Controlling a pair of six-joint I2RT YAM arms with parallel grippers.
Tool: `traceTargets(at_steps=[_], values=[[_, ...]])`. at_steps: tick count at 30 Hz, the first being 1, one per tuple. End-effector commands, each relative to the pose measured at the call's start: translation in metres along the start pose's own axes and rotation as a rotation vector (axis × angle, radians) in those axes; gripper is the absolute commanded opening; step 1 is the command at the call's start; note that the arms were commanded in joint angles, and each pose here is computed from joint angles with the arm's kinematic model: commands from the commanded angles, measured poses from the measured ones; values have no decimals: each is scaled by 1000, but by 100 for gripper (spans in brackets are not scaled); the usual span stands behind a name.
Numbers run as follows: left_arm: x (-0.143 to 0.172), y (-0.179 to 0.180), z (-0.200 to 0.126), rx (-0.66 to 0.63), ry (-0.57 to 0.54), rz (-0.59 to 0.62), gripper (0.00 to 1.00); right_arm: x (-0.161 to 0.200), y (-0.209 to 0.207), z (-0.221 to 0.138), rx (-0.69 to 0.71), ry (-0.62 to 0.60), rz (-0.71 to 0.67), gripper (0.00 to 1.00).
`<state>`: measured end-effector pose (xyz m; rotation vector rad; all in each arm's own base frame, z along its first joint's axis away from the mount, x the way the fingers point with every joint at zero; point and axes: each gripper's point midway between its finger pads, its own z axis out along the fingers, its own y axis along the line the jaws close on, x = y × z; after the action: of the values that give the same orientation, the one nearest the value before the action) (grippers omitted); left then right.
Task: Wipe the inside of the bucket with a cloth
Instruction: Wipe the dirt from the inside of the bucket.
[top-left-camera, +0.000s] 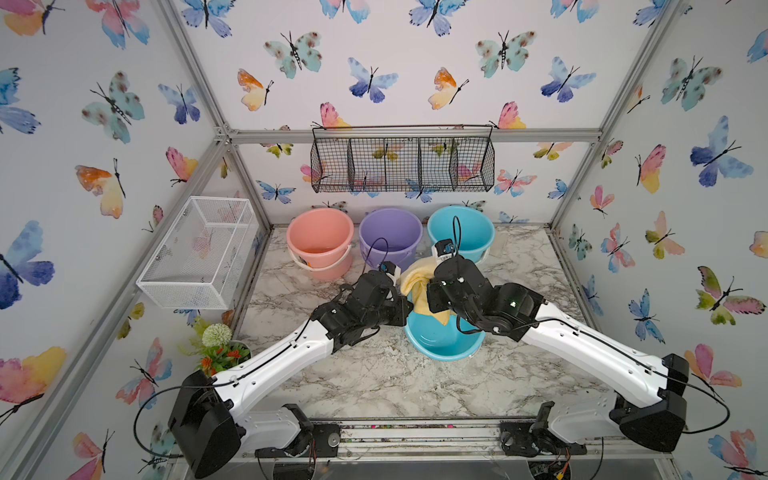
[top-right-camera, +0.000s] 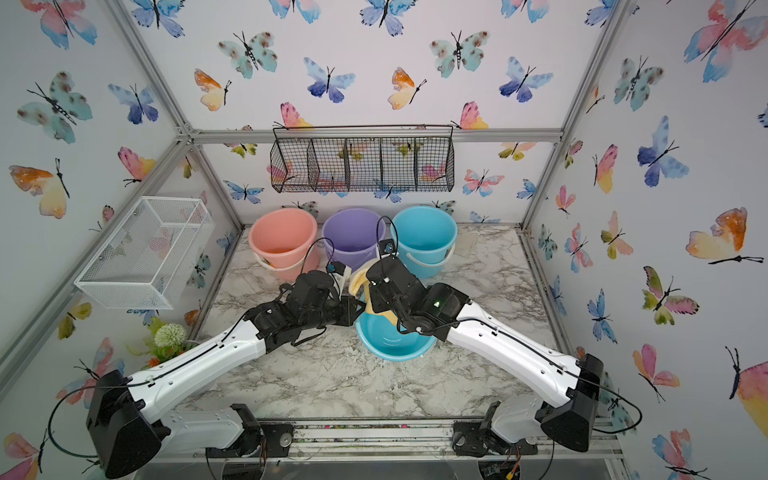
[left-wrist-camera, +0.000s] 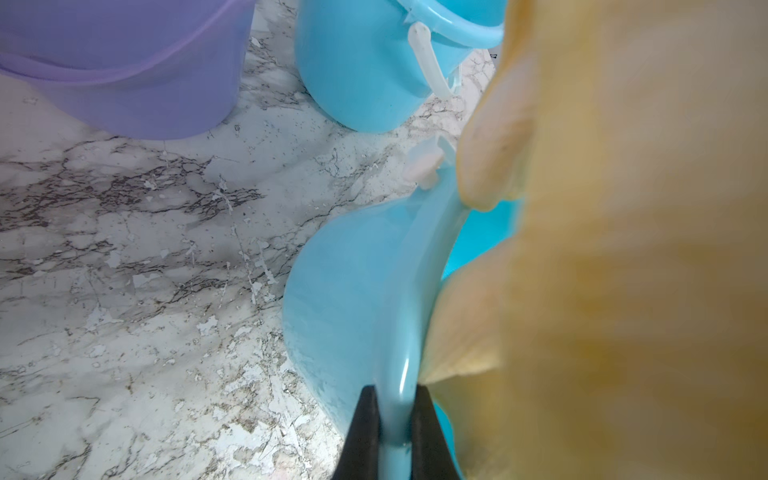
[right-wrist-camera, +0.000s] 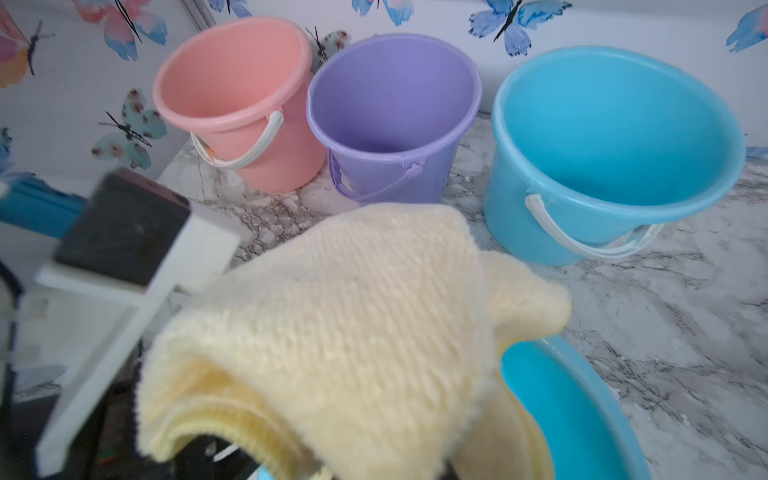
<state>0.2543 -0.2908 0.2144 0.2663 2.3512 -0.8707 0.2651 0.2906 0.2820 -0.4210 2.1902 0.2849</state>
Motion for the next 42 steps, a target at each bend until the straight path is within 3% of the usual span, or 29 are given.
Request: traceTargets(at_steps=[1,7,12,20,27,31,39,42], values=[[2,-8,-3,32,29,-4,0,26,1,23,21,58,-137,2],[0,-4,-10,25,18,-3,0,35,-26,59,226,111,-267,2],[-3,4,-20,-6,-24,-4,0,44,-64,57,380,188,-321,2],[-8,19,-29,-81,-73,17,0,106,-96,36,472,539,-323,2],[-9,24,-24,-118,-65,37,0,179,-67,11,245,909,-248,2],[-8,27,-22,-133,-62,42,0,193,-37,-5,46,1005,-187,2],[-5,26,-19,-114,-54,26,0,163,81,-10,-636,841,61,2],[-3,26,-17,-110,-43,22,0,143,114,-7,-815,772,162,2]])
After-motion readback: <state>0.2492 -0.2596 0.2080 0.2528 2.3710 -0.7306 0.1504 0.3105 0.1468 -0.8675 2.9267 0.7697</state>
